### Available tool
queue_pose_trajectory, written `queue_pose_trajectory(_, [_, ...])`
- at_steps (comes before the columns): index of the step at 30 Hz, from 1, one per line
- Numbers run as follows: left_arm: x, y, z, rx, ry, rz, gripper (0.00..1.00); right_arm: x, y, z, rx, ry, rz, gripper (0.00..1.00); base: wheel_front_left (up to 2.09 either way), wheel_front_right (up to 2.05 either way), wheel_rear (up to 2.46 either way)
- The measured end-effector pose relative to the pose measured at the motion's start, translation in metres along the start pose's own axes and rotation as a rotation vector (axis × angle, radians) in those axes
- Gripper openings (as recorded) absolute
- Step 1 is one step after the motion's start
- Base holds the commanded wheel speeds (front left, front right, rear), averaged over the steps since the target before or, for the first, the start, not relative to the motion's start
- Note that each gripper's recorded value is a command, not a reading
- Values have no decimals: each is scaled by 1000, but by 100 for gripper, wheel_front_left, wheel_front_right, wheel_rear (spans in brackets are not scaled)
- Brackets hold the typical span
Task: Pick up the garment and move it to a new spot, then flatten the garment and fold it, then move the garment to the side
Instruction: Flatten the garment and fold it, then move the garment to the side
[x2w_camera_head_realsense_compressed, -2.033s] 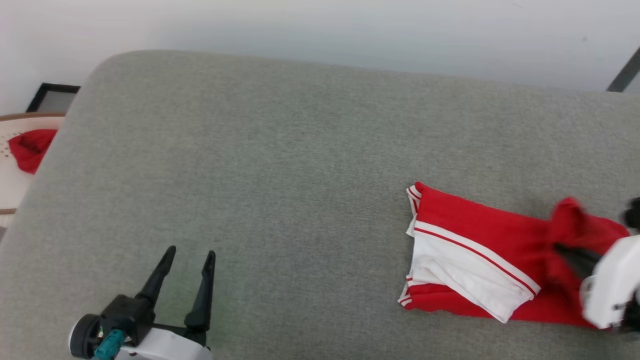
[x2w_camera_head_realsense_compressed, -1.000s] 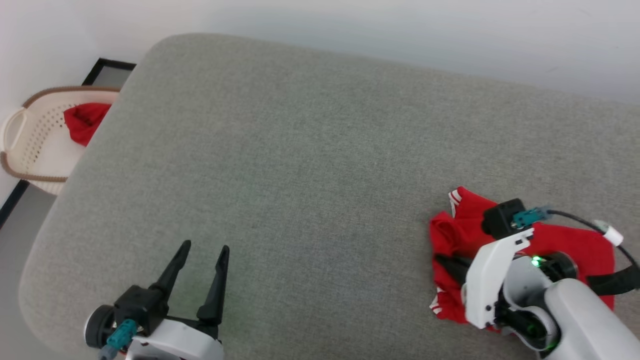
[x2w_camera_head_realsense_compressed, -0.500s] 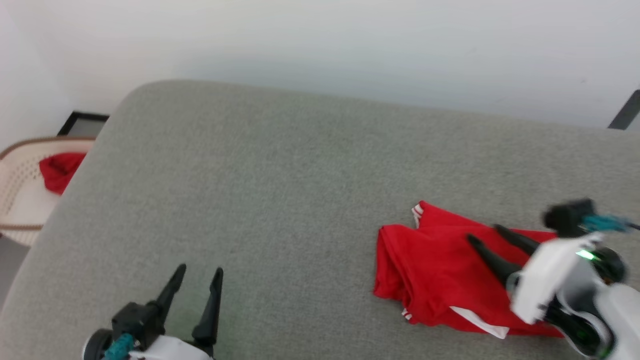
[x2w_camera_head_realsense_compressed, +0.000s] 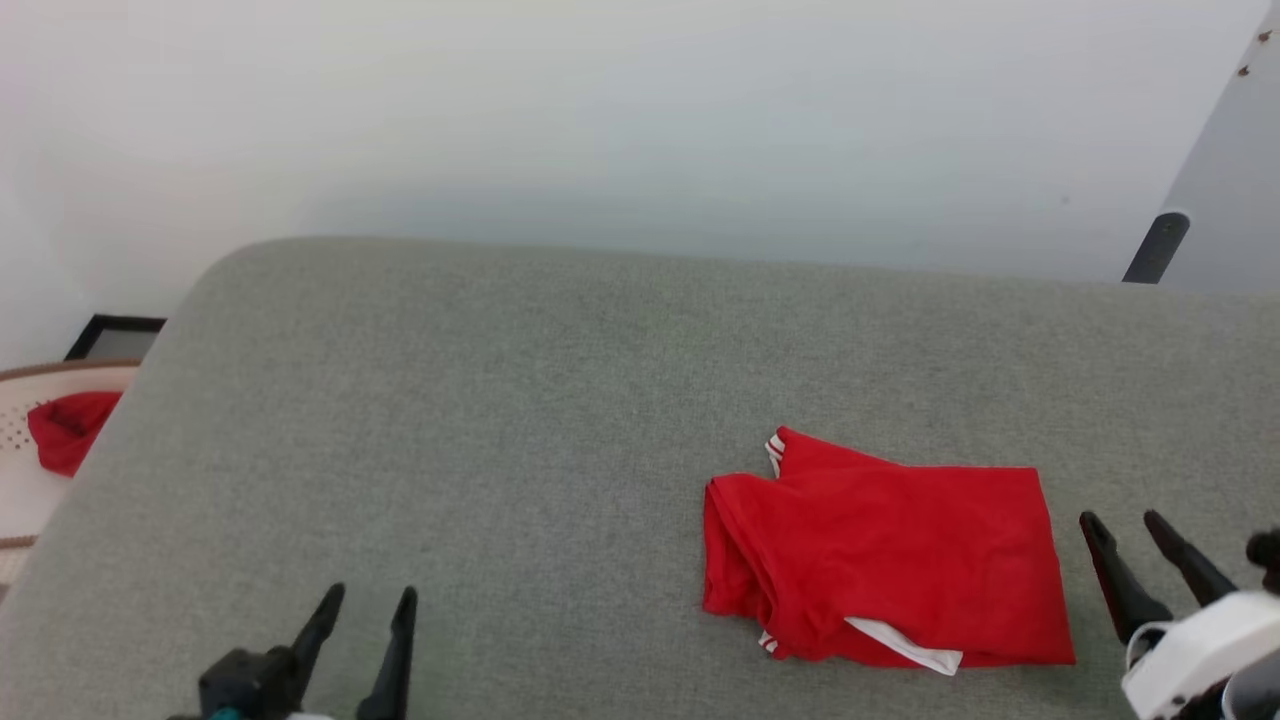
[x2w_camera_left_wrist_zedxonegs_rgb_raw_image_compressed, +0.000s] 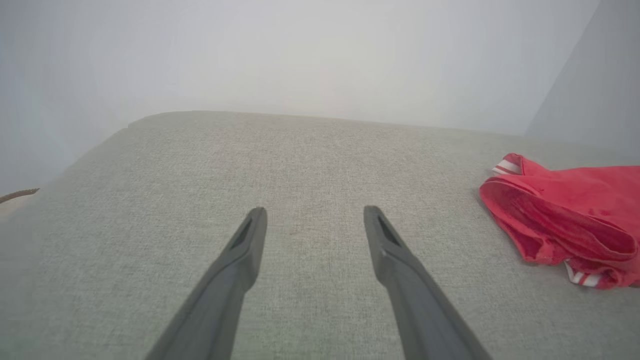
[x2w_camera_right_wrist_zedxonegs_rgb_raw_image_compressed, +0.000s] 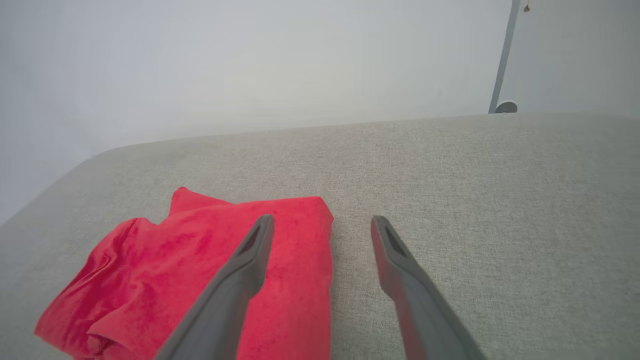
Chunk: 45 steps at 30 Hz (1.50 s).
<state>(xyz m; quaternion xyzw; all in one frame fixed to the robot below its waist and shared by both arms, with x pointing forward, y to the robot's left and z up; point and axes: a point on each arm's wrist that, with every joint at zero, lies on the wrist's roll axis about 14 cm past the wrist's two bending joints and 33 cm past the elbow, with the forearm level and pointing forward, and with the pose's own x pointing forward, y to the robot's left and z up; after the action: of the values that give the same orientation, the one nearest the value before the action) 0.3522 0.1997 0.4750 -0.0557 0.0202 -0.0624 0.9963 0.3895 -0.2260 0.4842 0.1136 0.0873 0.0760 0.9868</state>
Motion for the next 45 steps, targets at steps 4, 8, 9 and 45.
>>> queue_pose_trajectory(4, [-9, 2, 4, 14, -14, 6, 100, -13, -1, 2, -9, -78, -23, 100, 0, 0, 0])
queue_pose_trajectory(8, [-19, 6, 13, 33, -45, 20, 100, -21, -2, 16, -11, -171, -47, 100, 0, 0, 0])
queue_pose_trajectory(9, [-21, 7, 15, 37, -53, 24, 100, -22, -1, 20, -16, -193, -51, 100, 0, 0, 0])
queue_pose_trajectory(45, [-66, 7, 26, 29, -104, 53, 100, -82, 6, 32, -19, -264, -148, 100, 0, 0, 0])
